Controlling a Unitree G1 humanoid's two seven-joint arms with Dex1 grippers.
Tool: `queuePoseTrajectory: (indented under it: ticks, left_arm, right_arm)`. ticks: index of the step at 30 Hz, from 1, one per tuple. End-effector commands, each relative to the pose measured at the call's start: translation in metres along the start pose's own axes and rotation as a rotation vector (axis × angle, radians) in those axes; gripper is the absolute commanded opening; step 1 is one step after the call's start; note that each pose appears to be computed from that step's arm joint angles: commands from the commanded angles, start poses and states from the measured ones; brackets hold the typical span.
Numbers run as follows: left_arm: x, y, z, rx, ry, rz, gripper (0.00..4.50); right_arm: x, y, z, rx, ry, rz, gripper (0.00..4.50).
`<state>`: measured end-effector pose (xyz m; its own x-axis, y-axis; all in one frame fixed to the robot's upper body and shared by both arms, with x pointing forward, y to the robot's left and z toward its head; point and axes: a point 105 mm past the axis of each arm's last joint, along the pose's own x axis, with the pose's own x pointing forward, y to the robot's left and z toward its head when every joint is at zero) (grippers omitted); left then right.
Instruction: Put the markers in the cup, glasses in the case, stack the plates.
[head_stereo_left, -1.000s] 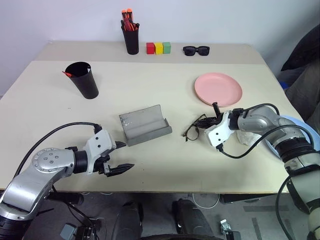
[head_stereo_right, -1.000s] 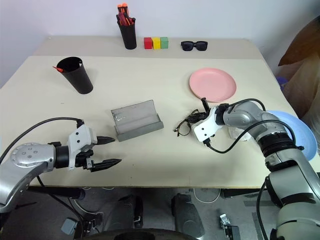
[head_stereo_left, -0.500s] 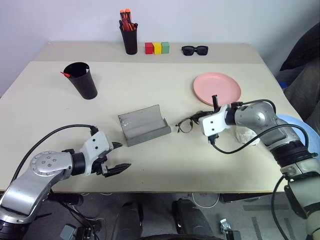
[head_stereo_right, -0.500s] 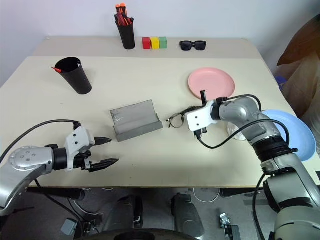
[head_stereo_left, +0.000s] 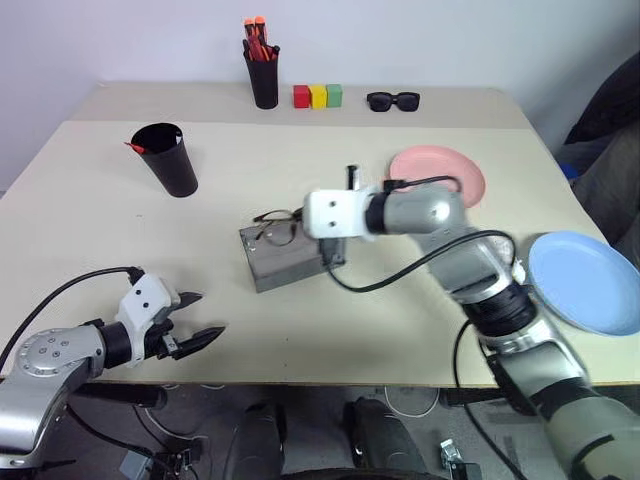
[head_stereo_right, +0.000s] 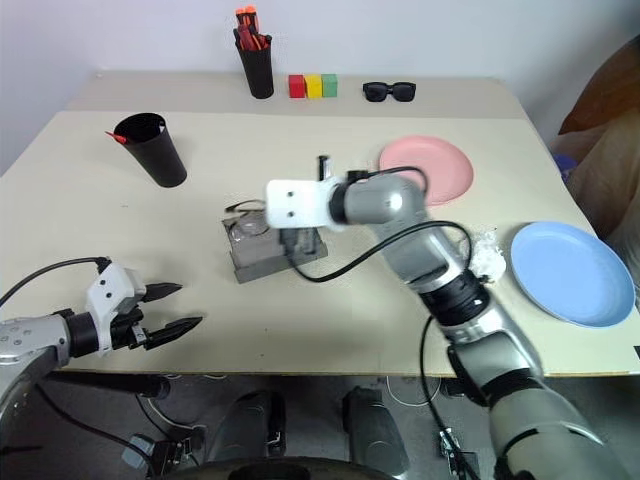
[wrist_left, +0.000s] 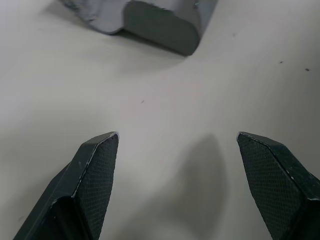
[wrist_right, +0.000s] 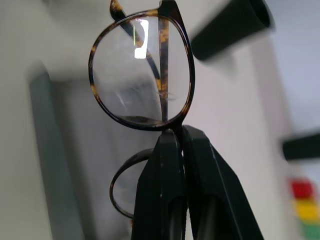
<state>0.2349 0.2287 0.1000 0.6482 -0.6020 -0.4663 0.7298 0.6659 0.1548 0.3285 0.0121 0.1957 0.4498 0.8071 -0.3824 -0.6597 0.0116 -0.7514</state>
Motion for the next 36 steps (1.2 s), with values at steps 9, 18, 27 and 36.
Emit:
queuePoseTrajectory:
  ticks: [9,18,27,36]
  left_arm:
    - [-0.003,-0.001,0.013,0.038,-0.033,0.023,3.91]
    - [0.002,0.001,0.017,0.045,-0.043,0.020,3.91]
    - [0.004,0.002,0.030,0.035,-0.101,0.026,3.91]
    - [0.004,0.010,0.039,0.029,-0.135,0.054,3.91]
  right_arm:
    - [0.013,0.003,-0.025,0.018,0.097,-0.037,0.03]
    - [0.007,0.016,-0.030,0.012,0.104,0.013,0.61]
    - [0.001,0.009,-0.017,0.016,0.037,-0.015,2.35]
    - [-0.015,0.008,-0.013,0.022,-0.045,-0.013,2.35]
